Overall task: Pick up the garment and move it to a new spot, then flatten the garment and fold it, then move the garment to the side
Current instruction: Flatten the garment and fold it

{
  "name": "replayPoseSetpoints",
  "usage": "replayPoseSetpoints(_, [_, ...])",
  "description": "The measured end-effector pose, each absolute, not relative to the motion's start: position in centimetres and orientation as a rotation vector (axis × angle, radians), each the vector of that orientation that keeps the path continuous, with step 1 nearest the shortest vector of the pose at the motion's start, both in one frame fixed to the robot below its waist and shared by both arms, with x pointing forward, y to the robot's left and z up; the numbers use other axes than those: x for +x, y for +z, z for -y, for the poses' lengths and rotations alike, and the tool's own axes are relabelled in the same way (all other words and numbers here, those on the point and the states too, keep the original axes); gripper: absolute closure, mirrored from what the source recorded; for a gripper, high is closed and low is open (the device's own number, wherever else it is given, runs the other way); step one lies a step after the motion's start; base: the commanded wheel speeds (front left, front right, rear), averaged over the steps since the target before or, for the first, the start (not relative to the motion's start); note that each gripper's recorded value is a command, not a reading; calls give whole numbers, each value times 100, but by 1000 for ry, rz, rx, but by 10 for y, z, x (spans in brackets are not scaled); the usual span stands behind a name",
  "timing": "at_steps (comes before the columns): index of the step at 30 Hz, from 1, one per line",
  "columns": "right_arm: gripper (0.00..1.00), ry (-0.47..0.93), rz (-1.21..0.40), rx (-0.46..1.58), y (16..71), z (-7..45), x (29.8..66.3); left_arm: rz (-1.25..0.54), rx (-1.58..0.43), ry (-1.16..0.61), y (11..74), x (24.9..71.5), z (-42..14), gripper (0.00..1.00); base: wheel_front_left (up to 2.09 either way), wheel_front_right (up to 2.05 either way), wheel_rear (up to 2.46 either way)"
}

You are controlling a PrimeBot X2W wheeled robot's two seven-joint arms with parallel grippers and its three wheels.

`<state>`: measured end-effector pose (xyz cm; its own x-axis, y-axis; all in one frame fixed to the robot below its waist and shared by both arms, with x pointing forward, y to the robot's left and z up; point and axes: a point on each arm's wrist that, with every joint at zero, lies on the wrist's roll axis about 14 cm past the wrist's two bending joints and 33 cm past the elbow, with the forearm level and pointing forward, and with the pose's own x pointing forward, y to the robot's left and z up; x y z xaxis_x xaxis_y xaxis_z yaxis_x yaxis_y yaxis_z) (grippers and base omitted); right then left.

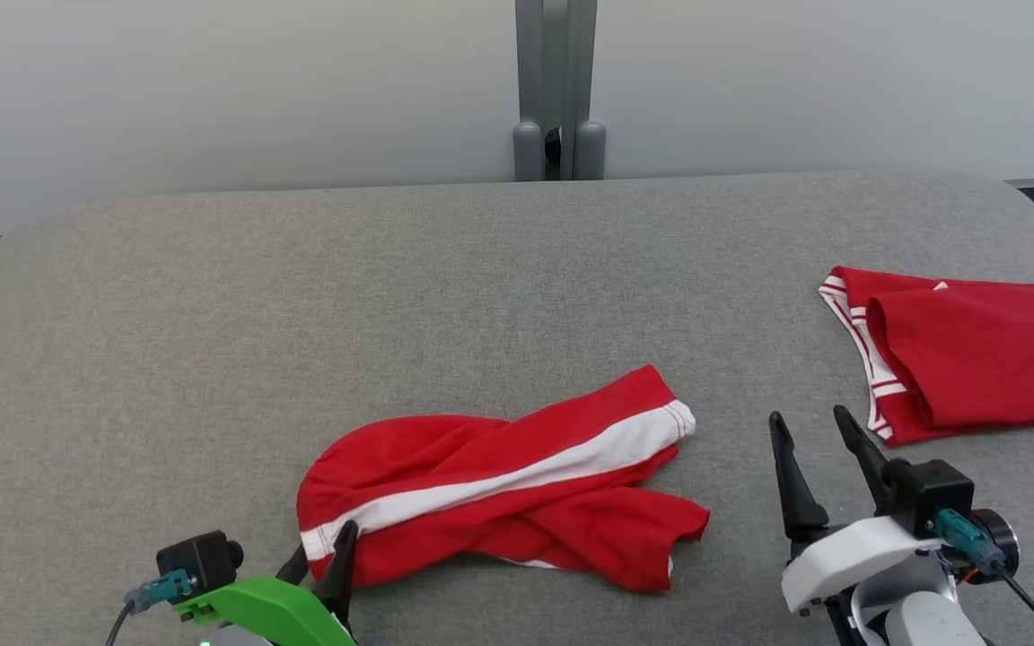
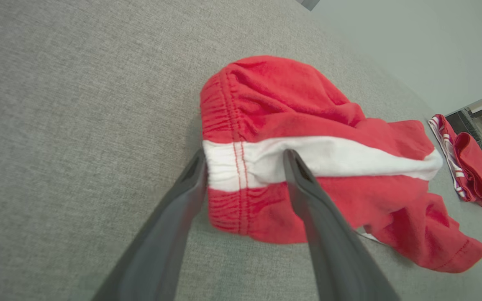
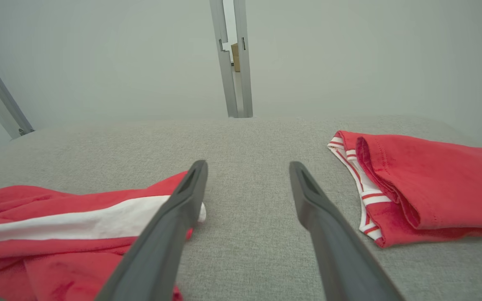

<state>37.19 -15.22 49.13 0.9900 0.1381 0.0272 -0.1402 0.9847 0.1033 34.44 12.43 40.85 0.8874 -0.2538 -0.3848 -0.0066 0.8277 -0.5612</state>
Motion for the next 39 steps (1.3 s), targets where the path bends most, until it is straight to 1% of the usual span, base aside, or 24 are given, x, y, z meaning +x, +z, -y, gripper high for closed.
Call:
replayPoseSetpoints(5, [0, 187, -15, 56, 490, 138, 384, -465, -577, -150, 410, 346, -123, 92, 0, 0, 0])
replayPoseSetpoints(7, [0, 208, -36, 29, 489, 132, 390, -468, -574, -151, 410, 346, -123, 100, 0, 0, 0])
replayPoseSetpoints(10, [0, 232, -80, 5, 485, 125, 403, -468, -573, -156, 411, 348, -122, 100, 0, 0, 0])
replayPoseSetpoints(16, [0, 287, -244, -22, 458, 109, 421, -455, -576, -146, 413, 354, -124, 100, 0, 0, 0])
replayPoseSetpoints(21, [0, 320, -384, -11, 431, 101, 425, -455, -575, -136, 410, 357, -127, 100, 0, 0, 0])
replayPoseSetpoints(26, [0, 354, -483, 67, 414, 86, 427, -456, -577, -123, 408, 361, -130, 100, 0, 0, 0])
replayPoseSetpoints(33, [0, 408, -531, 126, 410, 73, 424, -461, -578, -115, 404, 361, -131, 100, 0, 0, 0])
replayPoseSetpoints(39, [0, 458, -540, 155, 412, 64, 418, -461, -575, -118, 403, 363, -130, 100, 0, 0, 0])
